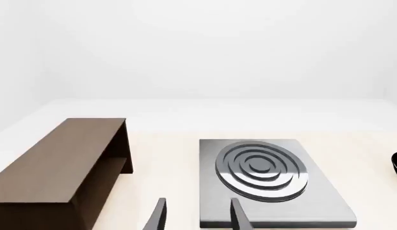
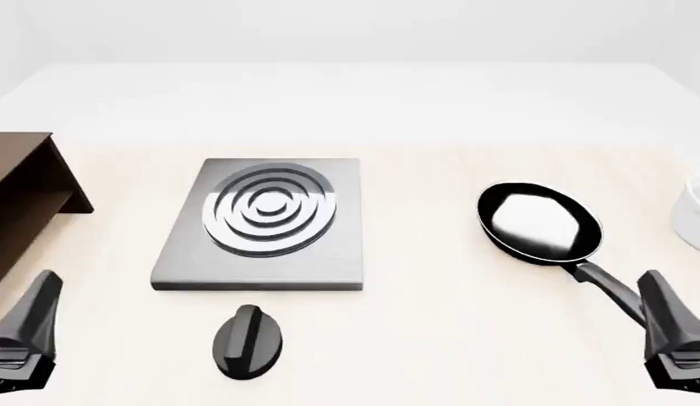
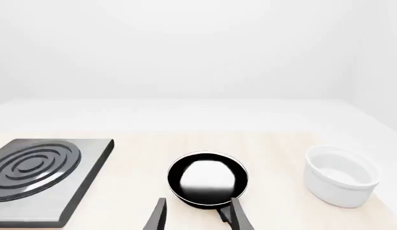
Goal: Turn on the stove and put the frying pan on it.
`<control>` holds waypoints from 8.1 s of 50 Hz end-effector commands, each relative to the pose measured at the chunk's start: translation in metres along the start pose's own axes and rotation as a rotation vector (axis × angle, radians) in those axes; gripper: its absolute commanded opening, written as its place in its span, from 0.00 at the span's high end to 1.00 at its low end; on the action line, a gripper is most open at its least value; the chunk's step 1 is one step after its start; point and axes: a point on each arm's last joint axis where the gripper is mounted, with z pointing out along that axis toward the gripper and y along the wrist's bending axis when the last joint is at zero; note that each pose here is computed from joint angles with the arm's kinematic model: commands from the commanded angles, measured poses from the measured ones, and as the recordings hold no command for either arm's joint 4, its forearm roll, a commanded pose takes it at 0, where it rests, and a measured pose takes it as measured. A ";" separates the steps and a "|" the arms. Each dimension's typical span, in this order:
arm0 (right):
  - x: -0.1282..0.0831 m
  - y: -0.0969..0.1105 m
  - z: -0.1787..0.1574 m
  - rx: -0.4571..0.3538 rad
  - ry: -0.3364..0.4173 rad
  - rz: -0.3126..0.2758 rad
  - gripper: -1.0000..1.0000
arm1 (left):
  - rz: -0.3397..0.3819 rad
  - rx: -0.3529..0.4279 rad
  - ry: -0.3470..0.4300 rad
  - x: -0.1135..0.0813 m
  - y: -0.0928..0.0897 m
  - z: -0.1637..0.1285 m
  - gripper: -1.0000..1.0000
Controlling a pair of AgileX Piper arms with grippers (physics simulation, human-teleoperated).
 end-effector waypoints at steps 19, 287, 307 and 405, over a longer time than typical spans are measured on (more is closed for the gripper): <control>-0.001 0.000 0.001 0.002 0.001 0.000 0.00 | 0.007 0.016 -0.007 -0.003 -0.001 0.000 0.00; 0.000 0.000 0.004 0.001 0.016 -0.021 0.00 | 0.045 0.308 0.277 0.021 -0.026 0.026 0.00; 0.000 0.000 0.007 0.001 0.024 0.012 0.00 | 0.018 0.142 0.201 0.018 -0.008 -0.002 0.00; -0.016 -0.054 0.120 0.288 0.552 0.020 0.00 | -0.051 0.157 0.186 0.017 -0.009 -0.002 0.00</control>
